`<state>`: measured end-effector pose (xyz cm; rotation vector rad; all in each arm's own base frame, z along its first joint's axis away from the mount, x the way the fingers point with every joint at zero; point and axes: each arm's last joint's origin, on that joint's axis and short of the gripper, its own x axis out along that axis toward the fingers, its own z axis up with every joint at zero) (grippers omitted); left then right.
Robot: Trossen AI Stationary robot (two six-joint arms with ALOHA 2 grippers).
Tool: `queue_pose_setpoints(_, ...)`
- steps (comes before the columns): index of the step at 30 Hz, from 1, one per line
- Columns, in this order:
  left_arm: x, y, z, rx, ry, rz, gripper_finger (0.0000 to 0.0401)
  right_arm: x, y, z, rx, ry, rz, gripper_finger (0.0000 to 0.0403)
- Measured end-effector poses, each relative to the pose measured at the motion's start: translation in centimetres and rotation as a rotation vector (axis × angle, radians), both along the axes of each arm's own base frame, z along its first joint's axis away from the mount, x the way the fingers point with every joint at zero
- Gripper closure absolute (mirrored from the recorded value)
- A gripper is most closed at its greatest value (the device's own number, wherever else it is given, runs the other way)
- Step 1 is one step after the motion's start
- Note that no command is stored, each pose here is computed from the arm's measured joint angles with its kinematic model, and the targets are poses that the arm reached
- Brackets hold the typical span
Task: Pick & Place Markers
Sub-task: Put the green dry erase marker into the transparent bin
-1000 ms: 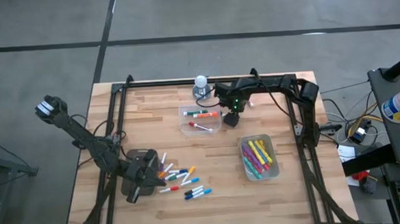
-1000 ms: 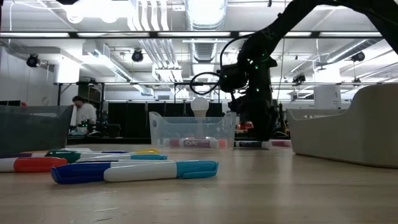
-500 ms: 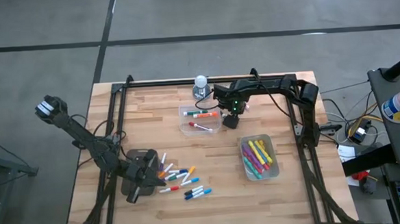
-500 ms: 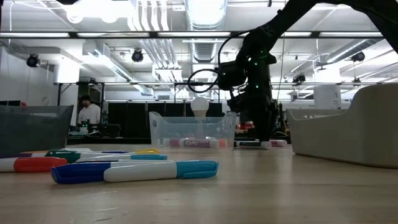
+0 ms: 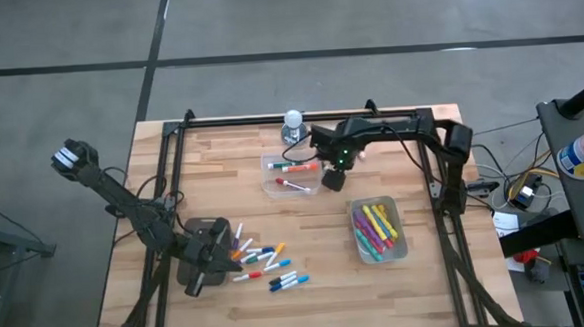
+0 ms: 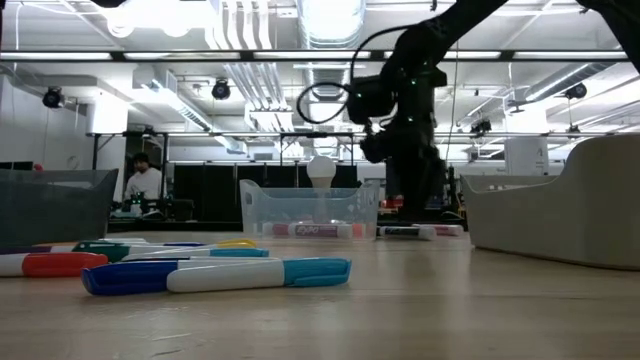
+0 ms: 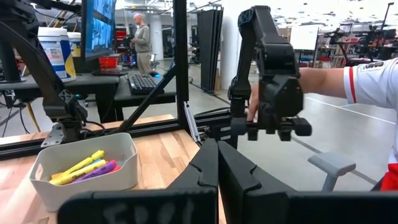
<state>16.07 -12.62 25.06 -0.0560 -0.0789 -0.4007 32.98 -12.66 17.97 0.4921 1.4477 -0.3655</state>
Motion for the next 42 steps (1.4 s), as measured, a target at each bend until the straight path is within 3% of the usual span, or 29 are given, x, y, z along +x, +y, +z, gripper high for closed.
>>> queue_pose_setpoints(4, 0.0, 0.0, 0.1, -0.004, -0.004, 0.001, 0.0401, 1.0, 0.7, -0.5, -0.023, -0.04, 0.026, 0.0181)
queue_pose_setpoints(15, 0.0, 0.0, 0.2, -0.016, -0.016, 0.001, 0.0401, 0.8, 0.5, -1.4, -0.181, 0.077, 0.022, 0.0181)
queue_pose_setpoints(26, 0.0, 0.0, 0.2, -0.01, -0.022, 0.002, 0.0401, 0.0, -0.9, -3.5, -0.068, 0.112, -0.005, 0.019)
queue_pose_setpoints(31, 0.0, 0.0, 0.3, -0.013, -0.026, 0.002, 0.0401, -0.2, -1.3, -3.9, -0.057, 0.114, -0.016, 0.0225)
queue_pose_setpoints(42, 0.0, 0.0, 0.3, -0.014, -0.028, 0.002, 0.0401, -0.3, -1.0, -3.7, -0.053, 0.117, 0.001, 0.034)
